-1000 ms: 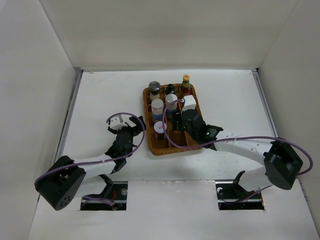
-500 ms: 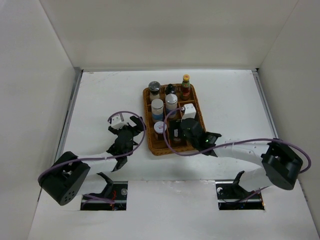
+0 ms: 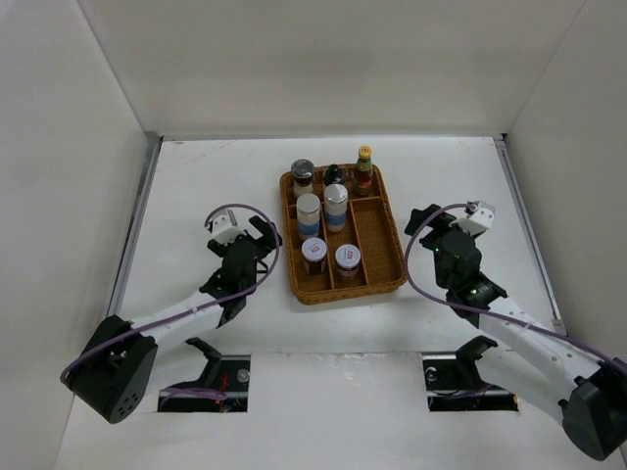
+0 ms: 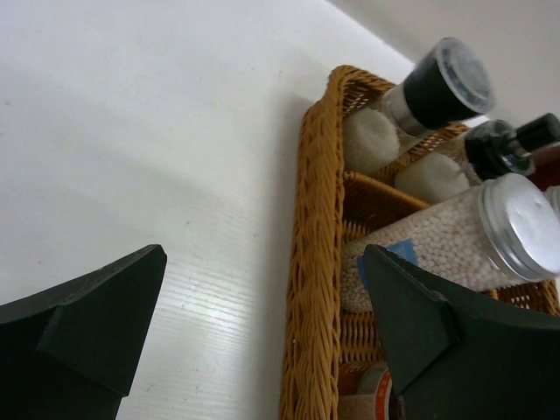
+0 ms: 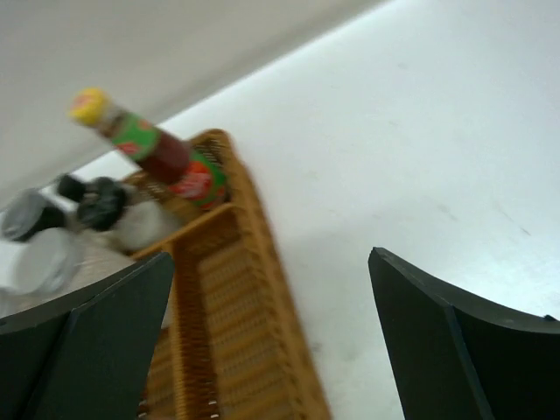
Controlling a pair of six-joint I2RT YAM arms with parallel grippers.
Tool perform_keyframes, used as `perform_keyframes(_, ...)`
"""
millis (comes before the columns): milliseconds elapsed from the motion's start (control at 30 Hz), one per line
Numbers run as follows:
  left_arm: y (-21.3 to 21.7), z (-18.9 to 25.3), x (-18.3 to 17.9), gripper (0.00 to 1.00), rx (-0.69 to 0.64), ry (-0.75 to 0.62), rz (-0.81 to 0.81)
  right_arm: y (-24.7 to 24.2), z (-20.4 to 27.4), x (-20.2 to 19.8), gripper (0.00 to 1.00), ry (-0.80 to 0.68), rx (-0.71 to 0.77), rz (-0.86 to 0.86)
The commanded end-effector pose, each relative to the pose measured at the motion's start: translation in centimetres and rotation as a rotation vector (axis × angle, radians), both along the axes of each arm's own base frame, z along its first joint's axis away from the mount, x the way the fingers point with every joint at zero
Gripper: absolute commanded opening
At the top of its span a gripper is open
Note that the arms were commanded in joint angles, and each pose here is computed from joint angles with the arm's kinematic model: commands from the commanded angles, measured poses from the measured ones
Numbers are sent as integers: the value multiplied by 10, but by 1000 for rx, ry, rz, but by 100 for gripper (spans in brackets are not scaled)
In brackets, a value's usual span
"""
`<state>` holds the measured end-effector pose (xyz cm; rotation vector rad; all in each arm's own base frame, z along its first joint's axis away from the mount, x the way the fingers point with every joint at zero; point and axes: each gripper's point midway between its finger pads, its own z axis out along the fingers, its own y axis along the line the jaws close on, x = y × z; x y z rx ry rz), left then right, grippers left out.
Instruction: Organize the condiment bottles
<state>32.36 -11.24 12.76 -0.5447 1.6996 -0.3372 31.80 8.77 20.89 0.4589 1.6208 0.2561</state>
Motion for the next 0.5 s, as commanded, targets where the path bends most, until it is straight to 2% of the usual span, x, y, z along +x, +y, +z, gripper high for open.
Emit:
perform_keyframes(0, 1, -4, 3, 100, -18, 104, 7, -17, -14, 4, 100, 13, 97, -87)
perform_keyframes(267, -4, -14, 4, 100, 28, 202, -3, -24, -46, 9, 100, 94, 91, -113)
perform_keyframes(467, -7, -8, 1, 100, 24, 197, -13, -16, -54, 14, 100, 113, 109, -96)
